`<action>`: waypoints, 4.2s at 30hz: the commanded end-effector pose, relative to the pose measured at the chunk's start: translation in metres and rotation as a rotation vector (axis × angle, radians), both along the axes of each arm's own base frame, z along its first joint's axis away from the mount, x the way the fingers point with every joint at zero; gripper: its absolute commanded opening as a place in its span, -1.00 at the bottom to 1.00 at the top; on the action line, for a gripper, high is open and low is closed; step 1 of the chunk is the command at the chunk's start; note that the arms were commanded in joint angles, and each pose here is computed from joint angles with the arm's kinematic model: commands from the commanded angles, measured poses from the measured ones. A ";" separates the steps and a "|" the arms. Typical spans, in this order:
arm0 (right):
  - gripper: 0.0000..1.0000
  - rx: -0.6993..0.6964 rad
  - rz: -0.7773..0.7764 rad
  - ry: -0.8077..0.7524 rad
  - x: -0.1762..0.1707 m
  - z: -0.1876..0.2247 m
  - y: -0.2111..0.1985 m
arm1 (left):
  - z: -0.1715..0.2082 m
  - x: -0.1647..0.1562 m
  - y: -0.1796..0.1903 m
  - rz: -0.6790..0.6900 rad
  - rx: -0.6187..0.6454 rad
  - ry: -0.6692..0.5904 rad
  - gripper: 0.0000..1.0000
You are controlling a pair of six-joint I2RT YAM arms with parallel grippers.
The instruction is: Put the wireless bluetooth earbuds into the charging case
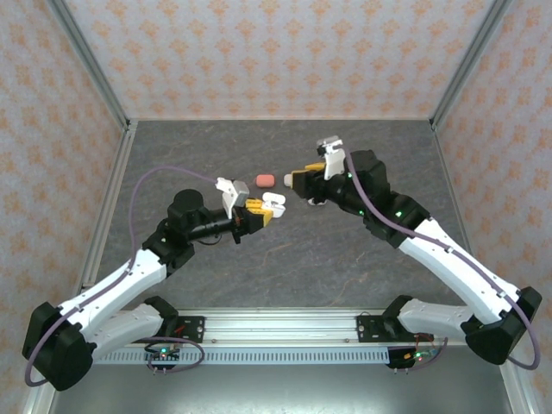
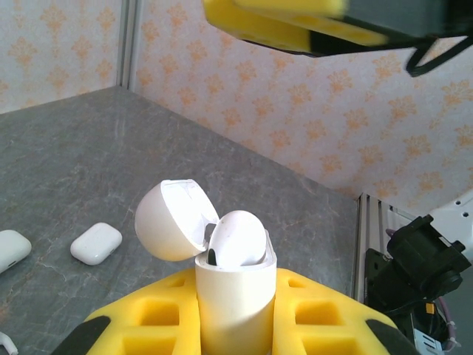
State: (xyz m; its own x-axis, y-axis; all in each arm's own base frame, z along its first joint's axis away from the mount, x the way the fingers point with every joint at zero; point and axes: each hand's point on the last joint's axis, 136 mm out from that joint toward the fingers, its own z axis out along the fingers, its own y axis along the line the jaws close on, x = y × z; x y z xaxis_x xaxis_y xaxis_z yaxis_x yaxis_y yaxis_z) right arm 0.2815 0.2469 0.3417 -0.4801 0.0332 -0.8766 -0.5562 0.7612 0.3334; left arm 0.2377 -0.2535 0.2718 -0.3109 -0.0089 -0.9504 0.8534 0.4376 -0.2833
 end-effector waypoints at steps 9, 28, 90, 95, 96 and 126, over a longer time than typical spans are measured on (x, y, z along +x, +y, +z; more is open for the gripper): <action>-0.07 -0.229 -0.161 0.402 0.055 -0.139 -0.017 | 0.039 -0.018 0.016 0.041 -0.076 -0.159 -1.00; -0.05 -0.625 -0.101 0.589 0.109 -0.275 0.058 | 0.044 -0.024 0.022 0.049 -0.069 -0.183 -1.00; -0.50 -0.403 -0.141 0.165 0.062 -0.122 -0.004 | 0.026 -0.002 0.014 0.086 -0.100 -0.079 -1.00; -0.50 -0.275 -0.097 0.030 0.035 -0.071 -0.014 | 0.017 0.011 0.007 0.097 -0.101 -0.016 -1.00; -0.50 -0.239 -0.079 0.003 0.029 -0.061 -0.013 | 0.017 0.013 0.005 0.092 -0.108 -0.005 -1.00; -0.50 -0.017 0.174 -0.072 -0.012 -0.046 0.036 | 0.020 0.029 -0.018 0.057 -0.165 0.063 -1.00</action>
State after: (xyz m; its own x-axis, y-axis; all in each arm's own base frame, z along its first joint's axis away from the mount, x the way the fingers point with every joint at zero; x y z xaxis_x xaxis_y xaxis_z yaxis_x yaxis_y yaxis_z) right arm 0.2709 0.2777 0.2959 -0.4123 -0.0726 -0.9082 -0.6911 0.6744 0.2598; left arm 0.2661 -0.2666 0.2644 -0.4245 -0.1435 -0.8940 0.7735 0.4557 -0.4404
